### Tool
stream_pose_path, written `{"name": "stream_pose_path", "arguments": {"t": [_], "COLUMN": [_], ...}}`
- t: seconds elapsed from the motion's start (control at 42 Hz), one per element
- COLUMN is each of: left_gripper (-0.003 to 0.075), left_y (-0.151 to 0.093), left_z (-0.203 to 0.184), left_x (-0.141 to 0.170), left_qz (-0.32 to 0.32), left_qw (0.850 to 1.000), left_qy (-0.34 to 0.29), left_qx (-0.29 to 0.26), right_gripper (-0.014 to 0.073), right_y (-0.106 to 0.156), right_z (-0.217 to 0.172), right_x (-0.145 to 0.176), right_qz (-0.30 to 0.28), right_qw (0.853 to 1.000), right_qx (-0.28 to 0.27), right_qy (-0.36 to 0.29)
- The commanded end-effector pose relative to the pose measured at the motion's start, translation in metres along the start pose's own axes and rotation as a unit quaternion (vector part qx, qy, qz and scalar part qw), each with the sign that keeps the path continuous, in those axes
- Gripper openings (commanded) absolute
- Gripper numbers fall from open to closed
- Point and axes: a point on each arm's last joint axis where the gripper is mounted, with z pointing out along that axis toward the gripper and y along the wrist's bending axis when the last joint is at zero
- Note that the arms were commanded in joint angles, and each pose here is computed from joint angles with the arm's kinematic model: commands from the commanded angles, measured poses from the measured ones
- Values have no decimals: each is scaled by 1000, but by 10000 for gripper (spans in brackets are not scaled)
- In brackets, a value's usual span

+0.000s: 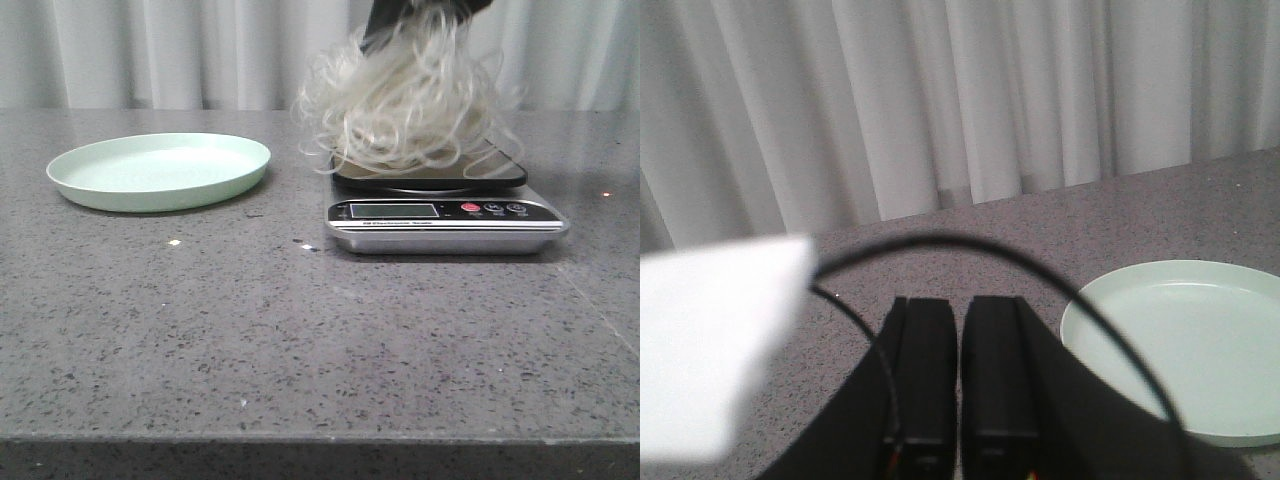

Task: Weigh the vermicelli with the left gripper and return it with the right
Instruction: 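Carry the vermicelli with the right gripper over the green plate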

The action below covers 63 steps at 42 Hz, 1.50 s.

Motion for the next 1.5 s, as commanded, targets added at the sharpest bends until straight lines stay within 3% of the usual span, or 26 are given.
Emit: {"name": "stream_pose_path", "arguments": {"t": [0.0, 0.262, 0.452, 0.81, 1.048, 1.476], "left_gripper": [137, 137, 137, 137, 137, 137], "left_y": [3, 3, 3, 3, 3, 3], "left_z": [-1, -1, -1, -1, -1, -1], "left_x": [-16, -16, -16, -16, -16, -16], "left_qz": [-1, -1, -1, -1, -1, -3], "left_qw": [999, 999, 999, 999, 999, 999], "left_qy": [-50, -50, -50, -50, -50, -50], "left_qx": [-10, -10, -10, -10, -10, -10], "right_gripper": [158, 154, 153, 153, 153, 153], "right_y": [13, 43, 76, 119, 124, 120], "right_z": [-49, -89, -90, -17, 27, 60], "right_x": [-19, -42, -54, -70, -70, -70], "right_qz": [-21, -43, -66, -77, -71, -62], "right_qw": [997, 986, 972, 960, 964, 967], "right_qx": [-5, -47, -77, -108, -109, -103], "right_qy": [-73, -153, -210, -246, -232, -224]}}
